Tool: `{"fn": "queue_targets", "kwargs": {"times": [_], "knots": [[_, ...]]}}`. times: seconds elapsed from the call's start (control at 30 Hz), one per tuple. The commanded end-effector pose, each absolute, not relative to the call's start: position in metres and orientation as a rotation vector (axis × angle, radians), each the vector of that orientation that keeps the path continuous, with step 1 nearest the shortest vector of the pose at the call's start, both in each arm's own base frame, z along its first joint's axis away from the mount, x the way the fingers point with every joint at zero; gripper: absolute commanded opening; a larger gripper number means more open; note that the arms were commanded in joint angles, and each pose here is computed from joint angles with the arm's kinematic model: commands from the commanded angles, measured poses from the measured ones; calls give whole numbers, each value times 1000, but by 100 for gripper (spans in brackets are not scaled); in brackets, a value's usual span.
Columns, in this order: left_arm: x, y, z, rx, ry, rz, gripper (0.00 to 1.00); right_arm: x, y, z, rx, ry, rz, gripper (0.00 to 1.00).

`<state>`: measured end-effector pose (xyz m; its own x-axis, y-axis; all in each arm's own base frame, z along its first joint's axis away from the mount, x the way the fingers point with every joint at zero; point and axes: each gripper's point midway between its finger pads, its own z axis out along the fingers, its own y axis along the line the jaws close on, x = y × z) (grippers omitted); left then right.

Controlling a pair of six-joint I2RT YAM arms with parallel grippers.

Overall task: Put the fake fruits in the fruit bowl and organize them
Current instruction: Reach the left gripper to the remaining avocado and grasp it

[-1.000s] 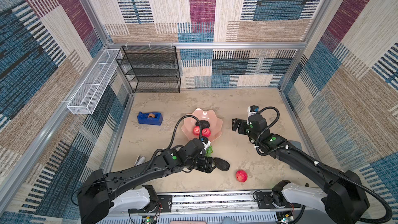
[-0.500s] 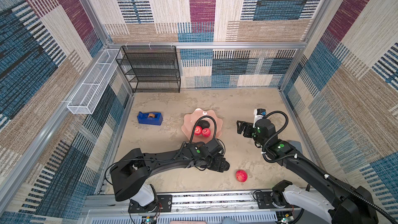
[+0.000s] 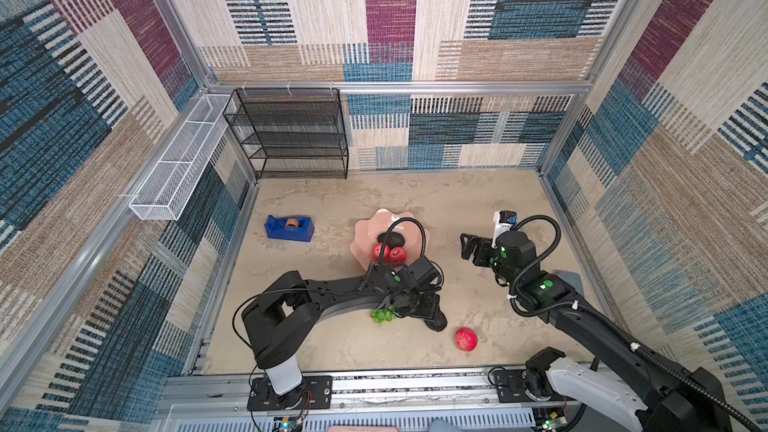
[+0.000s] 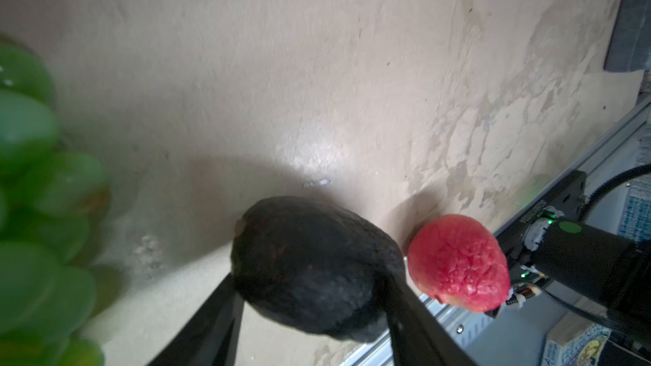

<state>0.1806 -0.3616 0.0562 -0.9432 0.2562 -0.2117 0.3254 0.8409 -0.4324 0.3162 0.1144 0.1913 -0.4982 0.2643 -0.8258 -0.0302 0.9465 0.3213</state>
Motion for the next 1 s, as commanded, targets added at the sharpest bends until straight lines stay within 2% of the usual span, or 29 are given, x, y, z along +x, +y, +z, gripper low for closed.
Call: {"fn": "queue_targets", "kwargs": {"times": [0.0, 0.1, 0.4, 0.43, 0.53, 0.6, 0.73, 0.97], "knots": [[173, -357, 51, 512, 2903, -689, 50, 318, 114, 194, 169, 2048, 358, 100], [175, -360, 59, 524, 2876, -729, 45, 318, 113, 193, 171, 2049, 354, 100], [188, -354, 79, 510, 2820, -797, 43, 320, 113, 193, 169, 2047, 359, 100], [189, -353, 80, 513, 2821, -795, 46, 320, 113, 193, 167, 2049, 358, 100], [186, -349, 80, 528, 2853, -756, 65, 319, 113, 194, 166, 2049, 356, 100], [178, -344, 78, 531, 2886, -753, 72, 318, 112, 195, 168, 2046, 356, 100], [161, -341, 74, 538, 2912, -746, 76, 316, 110, 194, 171, 2048, 353, 100], [153, -344, 54, 549, 2967, -685, 75, 314, 111, 194, 173, 2047, 369, 100]]}}
